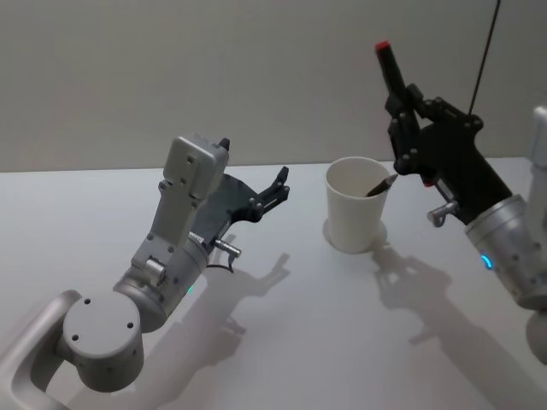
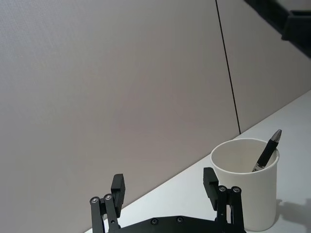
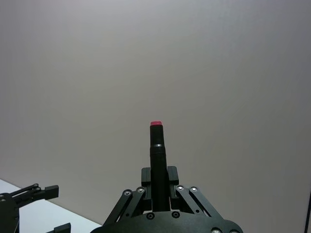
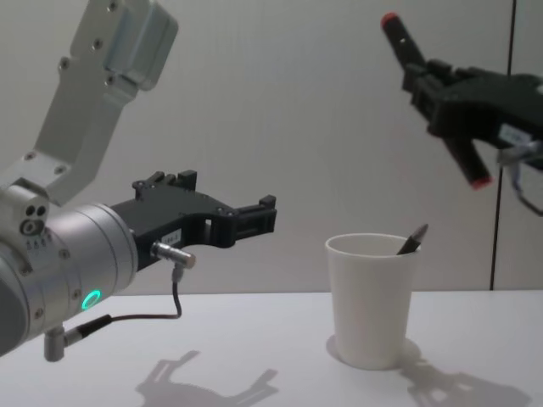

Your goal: Place the pen into the pen holder.

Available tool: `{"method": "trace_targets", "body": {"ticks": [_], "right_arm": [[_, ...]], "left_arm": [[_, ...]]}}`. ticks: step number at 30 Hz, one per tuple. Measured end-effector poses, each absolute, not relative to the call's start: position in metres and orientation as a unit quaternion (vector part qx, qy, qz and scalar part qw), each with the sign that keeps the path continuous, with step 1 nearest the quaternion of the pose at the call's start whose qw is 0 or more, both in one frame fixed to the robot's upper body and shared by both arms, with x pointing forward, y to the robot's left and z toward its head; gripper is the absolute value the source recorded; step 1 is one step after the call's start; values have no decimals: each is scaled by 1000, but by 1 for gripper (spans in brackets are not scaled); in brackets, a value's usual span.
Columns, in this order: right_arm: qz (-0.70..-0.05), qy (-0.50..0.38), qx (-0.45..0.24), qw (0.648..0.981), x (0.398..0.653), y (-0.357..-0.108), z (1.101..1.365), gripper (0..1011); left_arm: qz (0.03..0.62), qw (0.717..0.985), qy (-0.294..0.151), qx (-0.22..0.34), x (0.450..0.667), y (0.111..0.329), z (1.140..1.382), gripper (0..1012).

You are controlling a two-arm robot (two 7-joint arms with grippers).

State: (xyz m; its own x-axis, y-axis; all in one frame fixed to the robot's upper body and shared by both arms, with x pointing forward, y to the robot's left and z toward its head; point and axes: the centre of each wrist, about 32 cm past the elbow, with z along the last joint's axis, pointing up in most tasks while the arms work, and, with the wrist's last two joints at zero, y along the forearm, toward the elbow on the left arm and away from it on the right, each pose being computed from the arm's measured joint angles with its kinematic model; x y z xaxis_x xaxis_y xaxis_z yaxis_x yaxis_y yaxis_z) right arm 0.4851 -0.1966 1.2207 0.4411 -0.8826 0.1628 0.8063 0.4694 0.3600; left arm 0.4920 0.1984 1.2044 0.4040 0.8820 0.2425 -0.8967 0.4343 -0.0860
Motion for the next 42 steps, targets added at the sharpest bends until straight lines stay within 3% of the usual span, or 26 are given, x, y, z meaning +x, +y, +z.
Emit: {"method": "trace_targets", "body": {"ticks": [17,42], "right_arm": [[-490,-194,108,843,523,-171,1200,185],[-495,-190,106,841,553,-153,1172,185]], "left_arm": [[531,837,-126,29,492,198,1204,1001],[531,837,-126,29,492,198,1204,1001]]}}
